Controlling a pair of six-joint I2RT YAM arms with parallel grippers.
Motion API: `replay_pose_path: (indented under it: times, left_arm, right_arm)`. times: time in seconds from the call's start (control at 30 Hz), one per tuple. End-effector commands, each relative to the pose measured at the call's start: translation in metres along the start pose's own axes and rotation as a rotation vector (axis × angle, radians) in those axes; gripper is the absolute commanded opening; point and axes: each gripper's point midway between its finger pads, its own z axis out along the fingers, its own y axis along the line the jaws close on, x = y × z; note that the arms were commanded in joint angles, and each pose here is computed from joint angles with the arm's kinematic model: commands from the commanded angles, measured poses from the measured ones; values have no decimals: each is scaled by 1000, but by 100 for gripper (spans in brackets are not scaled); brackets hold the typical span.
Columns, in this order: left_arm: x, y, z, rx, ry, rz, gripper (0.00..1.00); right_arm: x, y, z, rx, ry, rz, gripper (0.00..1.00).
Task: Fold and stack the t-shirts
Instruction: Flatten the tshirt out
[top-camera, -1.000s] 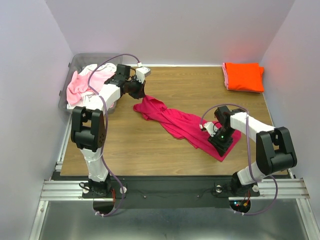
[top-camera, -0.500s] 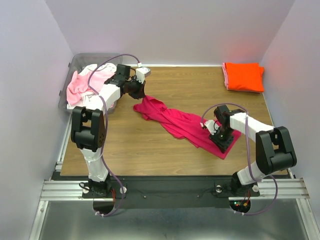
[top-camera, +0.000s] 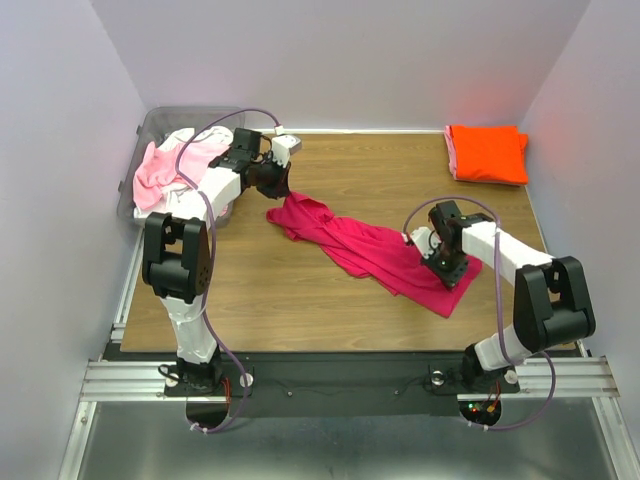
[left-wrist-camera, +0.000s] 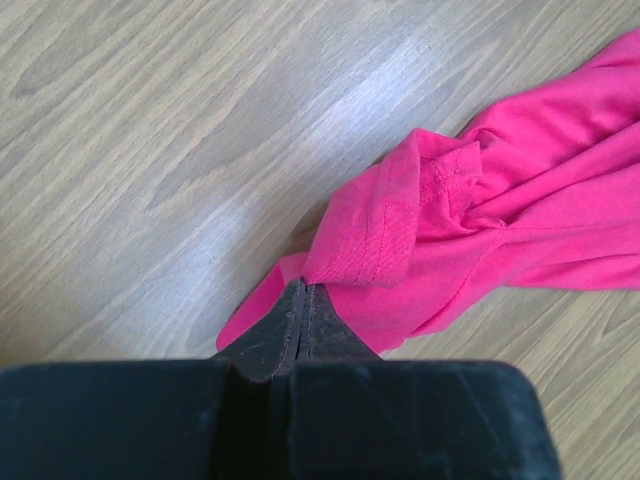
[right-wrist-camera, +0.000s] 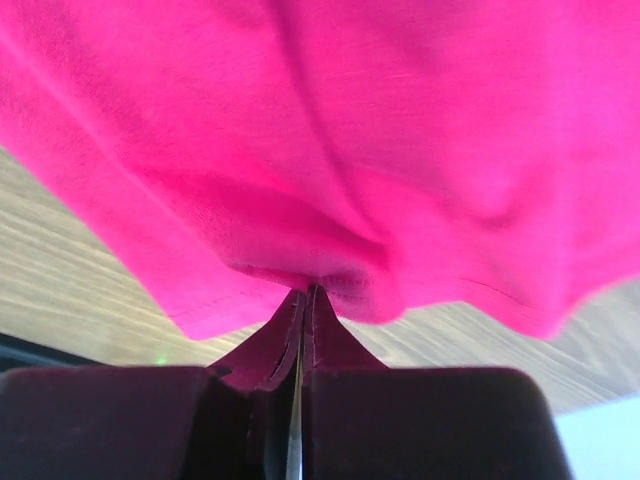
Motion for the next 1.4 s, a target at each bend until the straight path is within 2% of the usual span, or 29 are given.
replay_pose_path:
  times: [0.0,0.2,0.3,0.5,0.67,0.8,0.83,0.87,0.9,1.03,1.07,1.1,1.13,1.17,1.23,1.27,1.37]
  left_arm:
    - [-42,3,-22,-24,-88,56,0]
    - [-84,7,-61,-42,-201,65,0]
    - [-96,6,-74,-57,-236,73,0]
    - [-89,10,-78,-71,-228,65,0]
    - [-67,7,-78,-68,-193,71,0]
    - [-30,0,-74,-60,-128,86,0]
    - [-2,-7,-67,-35,-71,70,0]
    - [9,-13,-71,-21,-59,106,0]
    - [43,-20,-64,2,1,91,0]
    - [94,-30,-71,-22,69,150,0]
    - [121,-37,-70,-6,117,176,0]
    - [134,-42,-70,18,143,192,2]
    - [156,-53,-71,64,202,189,11]
    - [162,-58,-73,91,214,207,27]
    - [164,-61,-78,102,215,242,39]
    - [155,-62,-79,105,192,255,45]
    - [112,-57,-84,92,104,279,50]
  right_arm:
    - [-25,-29,-34,156,-115,2,1]
    - [-48,-53,-80,266,-256,19,1]
    - [-53,-73,-97,326,-285,54,1]
    - [-47,-97,-103,352,-289,88,1]
    - [-35,-96,-100,349,-274,91,1]
    - [-19,-85,-84,323,-235,85,1]
    - [-16,-82,-82,317,-234,77,1]
    - [-8,-75,-76,302,-218,74,1]
    - [-6,-71,-74,289,-216,69,1]
    - [14,-50,-54,221,-165,54,1]
    - [17,-46,-51,207,-160,50,1]
    - [19,-43,-47,195,-152,46,1]
    - [24,-35,-40,164,-136,42,1]
    - [26,-33,-37,151,-130,43,1]
    - [29,-30,-33,135,-116,40,1]
    - [29,-29,-33,131,-113,38,1]
    - [30,-29,-31,124,-103,41,1]
